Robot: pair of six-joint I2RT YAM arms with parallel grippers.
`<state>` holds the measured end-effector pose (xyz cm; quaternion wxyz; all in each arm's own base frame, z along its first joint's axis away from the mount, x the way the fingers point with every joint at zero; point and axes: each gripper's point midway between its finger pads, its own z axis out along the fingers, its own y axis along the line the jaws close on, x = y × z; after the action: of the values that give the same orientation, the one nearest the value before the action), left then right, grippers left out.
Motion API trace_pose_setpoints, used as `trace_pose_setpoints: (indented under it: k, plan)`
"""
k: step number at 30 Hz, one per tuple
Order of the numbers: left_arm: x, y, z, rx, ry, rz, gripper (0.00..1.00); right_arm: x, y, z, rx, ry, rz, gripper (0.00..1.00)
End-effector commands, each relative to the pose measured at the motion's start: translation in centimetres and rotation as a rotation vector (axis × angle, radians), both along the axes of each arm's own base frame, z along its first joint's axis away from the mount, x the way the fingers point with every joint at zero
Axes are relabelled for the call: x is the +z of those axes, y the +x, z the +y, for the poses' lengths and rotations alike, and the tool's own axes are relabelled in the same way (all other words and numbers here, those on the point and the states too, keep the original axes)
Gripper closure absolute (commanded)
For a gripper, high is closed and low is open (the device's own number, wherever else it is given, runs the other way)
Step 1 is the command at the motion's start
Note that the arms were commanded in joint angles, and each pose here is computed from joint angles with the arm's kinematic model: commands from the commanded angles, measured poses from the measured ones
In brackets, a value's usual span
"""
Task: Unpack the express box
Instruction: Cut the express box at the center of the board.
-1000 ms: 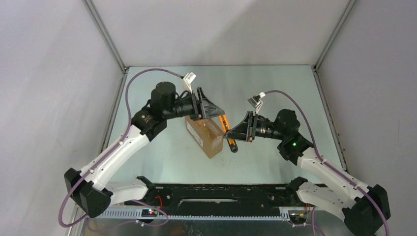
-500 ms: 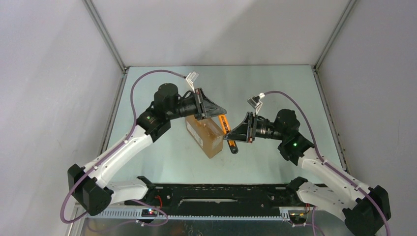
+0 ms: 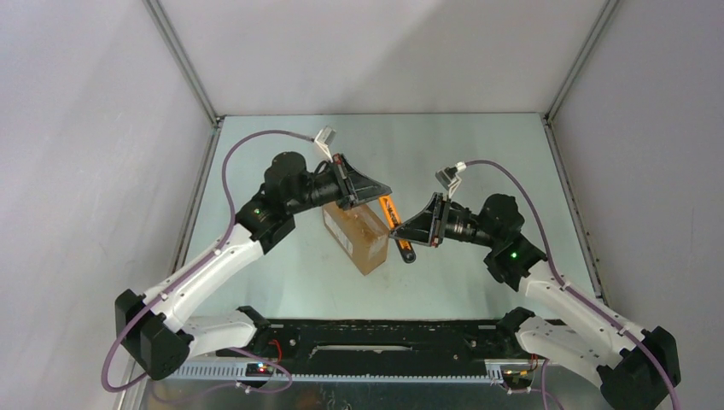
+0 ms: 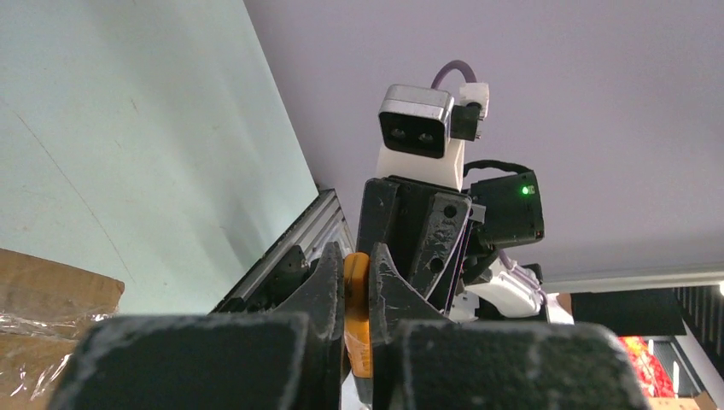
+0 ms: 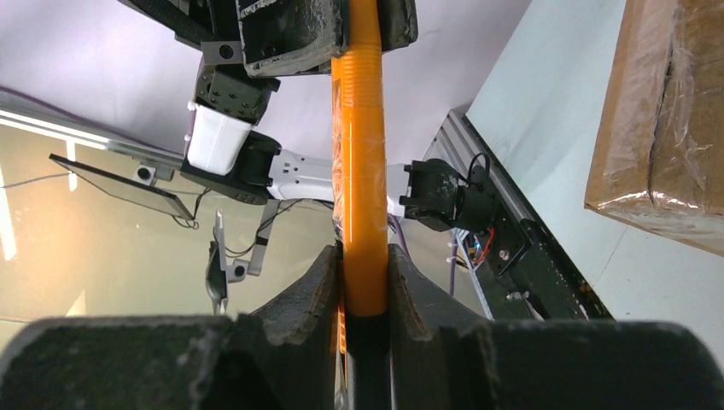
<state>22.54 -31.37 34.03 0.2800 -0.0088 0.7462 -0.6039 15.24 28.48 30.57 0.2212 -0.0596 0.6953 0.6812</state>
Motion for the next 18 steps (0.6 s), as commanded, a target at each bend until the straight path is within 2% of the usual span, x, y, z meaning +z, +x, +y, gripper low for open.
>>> trace_pose_setpoints:
  k: [1, 9, 10, 12, 14, 16, 18]
  plan:
    - [-1.1, -0.1, 0.2, 0.033, 0.041, -0.026, 1.0, 2.6, 1.8, -0.5, -0.112, 0.088, -0.022, 1.0]
    - [-1.9, -1.7, -0.8, -0.001, 0.068, -0.018, 1.0, 2.9, 3.3, -0.6, -0.155, 0.112, -0.022, 1.0]
    - [-1.9, -1.8, -0.8, -0.009, 0.072, -0.025, 0.96, 3.0, 3.1, -0.5, -0.144, 0.114, -0.026, 1.0]
    - [-1.6, -1.9, -0.7, -0.011, 0.084, -0.034, 0.69, 2.8, 3.0, -0.4, -0.136, 0.106, -0.029, 1.0]
    - [-1.2, -2.0, -0.6, -0.012, 0.089, -0.048, 0.5, 2.5, 2.8, -0.4, -0.127, 0.092, -0.029, 1.0]
    - [-0.9, -2.0, -0.5, -0.011, 0.088, -0.052, 0.45, 2.5, 2.7, -0.4, -0.127, 0.087, -0.032, 1.0]
    - [-1.0, -1.8, -0.4, -0.004, 0.095, -0.051, 0.47, 2.6, 2.6, -0.4, -0.123, 0.088, -0.036, 1.0]
